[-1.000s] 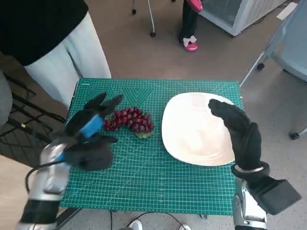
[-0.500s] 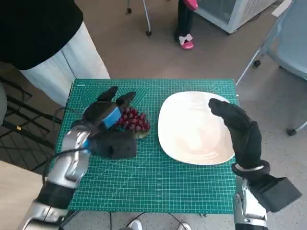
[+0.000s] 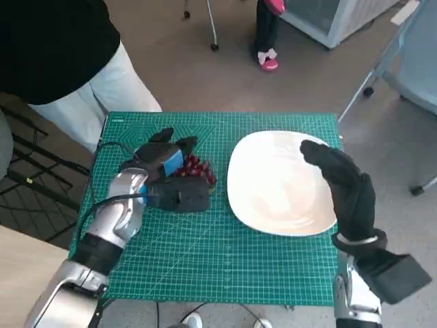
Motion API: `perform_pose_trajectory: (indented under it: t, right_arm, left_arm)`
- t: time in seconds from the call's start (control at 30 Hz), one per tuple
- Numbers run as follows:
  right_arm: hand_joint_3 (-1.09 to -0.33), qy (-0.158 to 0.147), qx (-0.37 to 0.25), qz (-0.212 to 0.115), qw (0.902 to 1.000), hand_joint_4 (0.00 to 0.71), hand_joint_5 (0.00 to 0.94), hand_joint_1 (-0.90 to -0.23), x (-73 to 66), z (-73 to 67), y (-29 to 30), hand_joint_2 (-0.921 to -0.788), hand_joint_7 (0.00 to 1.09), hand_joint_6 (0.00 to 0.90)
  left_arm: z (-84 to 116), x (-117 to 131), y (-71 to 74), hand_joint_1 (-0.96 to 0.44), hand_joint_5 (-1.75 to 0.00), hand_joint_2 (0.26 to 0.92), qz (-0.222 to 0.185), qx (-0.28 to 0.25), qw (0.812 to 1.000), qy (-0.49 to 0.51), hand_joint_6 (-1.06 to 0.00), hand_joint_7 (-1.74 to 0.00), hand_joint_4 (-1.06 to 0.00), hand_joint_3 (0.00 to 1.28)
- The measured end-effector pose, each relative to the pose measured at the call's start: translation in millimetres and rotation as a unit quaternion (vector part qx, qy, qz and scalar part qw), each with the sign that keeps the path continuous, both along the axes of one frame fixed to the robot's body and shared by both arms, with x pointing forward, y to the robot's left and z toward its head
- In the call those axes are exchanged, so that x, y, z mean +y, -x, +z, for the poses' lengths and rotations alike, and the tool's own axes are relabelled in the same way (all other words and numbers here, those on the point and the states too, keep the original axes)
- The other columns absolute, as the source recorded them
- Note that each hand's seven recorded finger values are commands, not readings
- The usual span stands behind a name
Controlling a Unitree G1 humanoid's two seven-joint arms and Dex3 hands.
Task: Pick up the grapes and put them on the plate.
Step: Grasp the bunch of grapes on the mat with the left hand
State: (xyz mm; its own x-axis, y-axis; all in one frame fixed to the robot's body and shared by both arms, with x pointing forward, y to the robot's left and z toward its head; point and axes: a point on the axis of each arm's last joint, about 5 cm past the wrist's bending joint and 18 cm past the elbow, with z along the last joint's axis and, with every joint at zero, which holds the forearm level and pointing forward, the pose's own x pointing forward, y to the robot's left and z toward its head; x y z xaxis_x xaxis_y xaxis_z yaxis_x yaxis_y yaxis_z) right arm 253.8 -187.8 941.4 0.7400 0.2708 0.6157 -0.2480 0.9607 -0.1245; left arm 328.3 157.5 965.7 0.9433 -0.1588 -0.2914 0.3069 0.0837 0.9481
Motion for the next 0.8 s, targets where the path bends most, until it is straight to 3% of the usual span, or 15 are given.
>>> perform_pose_trajectory:
  t: [0.5, 0.8]
  right_arm:
    - [-0.877, 0.001, -0.002, -0.005, 1.0, 0.407, 0.002, -0.619, -1.4, -1.0, 1.2, -0.921, 0.34, 0.087]
    - [-0.878, 0.001, -0.002, -0.006, 1.0, 0.407, 0.002, -0.611, -1.8, -1.1, 1.3, -0.921, 0.35, 0.086]
  left_arm:
    - [-17, -4, -10.7, -0.23, 0.0, 0.727, 0.03, 0.048, 0.998, -0.015, -0.21, 0.0, -0.02, 0.0]
    - [-21, -10, -16.8, -0.21, -0.02, 0.73, 0.028, 0.049, 0.998, -0.01, -0.29, -0.03, -0.08, 0.0]
